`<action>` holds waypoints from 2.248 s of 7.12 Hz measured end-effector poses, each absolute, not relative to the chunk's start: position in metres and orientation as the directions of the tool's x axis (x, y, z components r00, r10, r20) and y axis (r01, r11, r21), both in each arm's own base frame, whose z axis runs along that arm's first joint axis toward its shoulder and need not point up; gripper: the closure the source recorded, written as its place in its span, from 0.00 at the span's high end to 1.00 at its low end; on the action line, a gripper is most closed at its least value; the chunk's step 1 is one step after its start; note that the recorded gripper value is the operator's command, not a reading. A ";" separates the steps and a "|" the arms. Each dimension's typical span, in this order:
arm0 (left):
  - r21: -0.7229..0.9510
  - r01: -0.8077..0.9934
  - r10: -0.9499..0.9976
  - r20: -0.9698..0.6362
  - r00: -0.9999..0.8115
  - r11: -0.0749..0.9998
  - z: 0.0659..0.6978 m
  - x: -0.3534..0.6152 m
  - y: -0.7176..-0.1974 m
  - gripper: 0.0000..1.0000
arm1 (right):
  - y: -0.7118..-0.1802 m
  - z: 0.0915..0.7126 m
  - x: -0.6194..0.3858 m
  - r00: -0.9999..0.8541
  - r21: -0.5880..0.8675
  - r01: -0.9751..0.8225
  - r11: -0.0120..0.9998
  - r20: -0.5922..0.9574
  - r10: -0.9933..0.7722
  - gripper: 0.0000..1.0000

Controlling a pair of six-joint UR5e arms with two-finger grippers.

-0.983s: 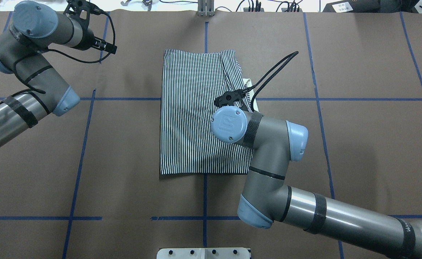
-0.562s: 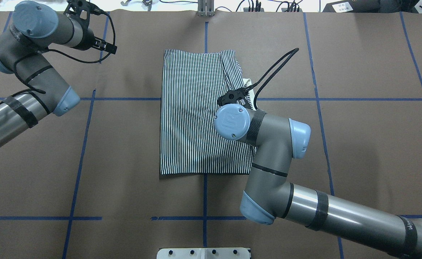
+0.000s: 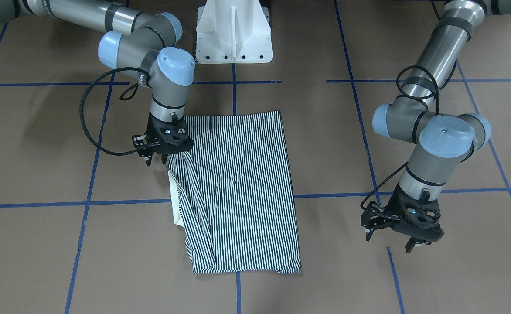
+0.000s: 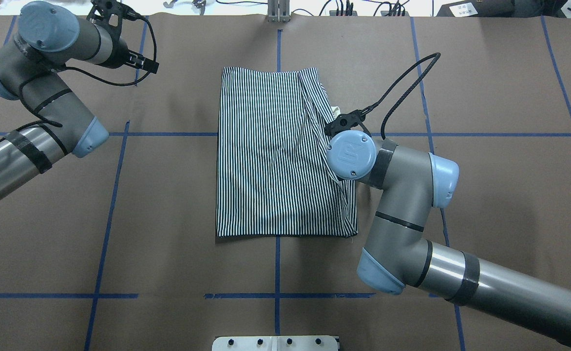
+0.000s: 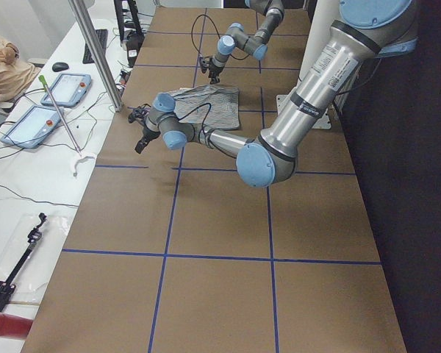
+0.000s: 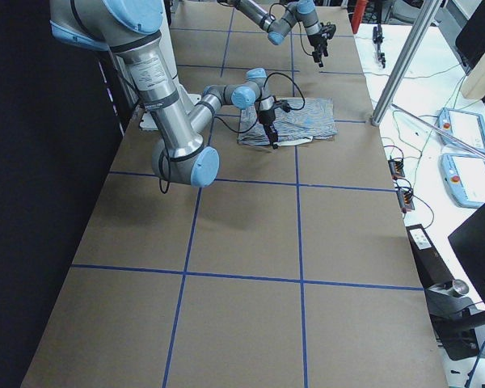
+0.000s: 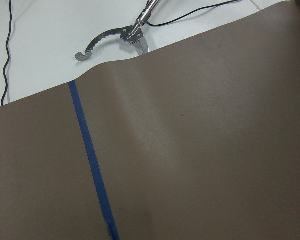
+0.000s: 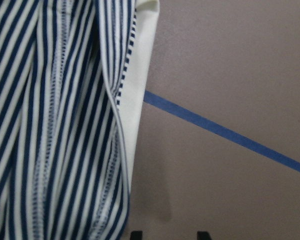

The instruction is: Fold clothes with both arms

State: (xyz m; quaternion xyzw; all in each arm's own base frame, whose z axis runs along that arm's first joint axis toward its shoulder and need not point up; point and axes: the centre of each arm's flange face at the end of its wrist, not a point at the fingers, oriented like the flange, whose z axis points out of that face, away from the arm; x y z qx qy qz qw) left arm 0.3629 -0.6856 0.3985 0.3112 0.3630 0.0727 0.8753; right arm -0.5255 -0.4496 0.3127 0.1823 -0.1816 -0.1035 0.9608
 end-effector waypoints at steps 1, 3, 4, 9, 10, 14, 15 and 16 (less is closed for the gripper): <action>0.597 0.099 0.353 -0.590 0.726 0.796 0.398 0.363 -0.686 1.00 | -0.447 0.298 -0.525 0.906 0.397 0.111 0.911 0.337 -0.257 0.47; 0.597 0.098 0.354 -0.590 0.725 0.796 0.398 0.363 -0.686 1.00 | -0.451 0.252 -0.551 0.891 0.392 0.034 0.919 0.405 -0.206 0.47; 0.596 0.096 0.356 -0.593 0.723 0.797 0.398 0.363 -0.685 1.00 | -0.452 0.237 -0.570 0.889 0.382 0.021 0.924 0.416 -0.192 0.44; 0.586 0.084 0.367 -0.606 0.706 0.806 0.398 0.365 -0.683 1.00 | -0.431 0.246 -0.595 0.903 0.371 0.125 0.920 0.343 -0.260 0.38; 0.586 0.084 0.367 -0.606 0.705 0.806 0.398 0.365 -0.683 1.00 | -0.431 0.248 -0.594 0.902 0.376 0.153 0.914 0.325 -0.284 0.39; 0.586 0.085 0.367 -0.606 0.705 0.806 0.398 0.365 -0.683 1.00 | -0.429 0.263 -0.594 0.906 0.374 0.186 0.908 0.294 -0.306 0.21; 0.586 0.085 0.367 -0.606 0.705 0.806 0.398 0.365 -0.683 1.00 | -0.429 0.265 -0.594 0.907 0.374 0.187 0.908 0.290 -0.306 0.03; 0.586 0.084 0.367 -0.606 0.705 0.806 0.399 0.365 -0.683 1.00 | -0.430 0.265 -0.594 0.907 0.376 0.187 0.908 0.288 -0.306 0.00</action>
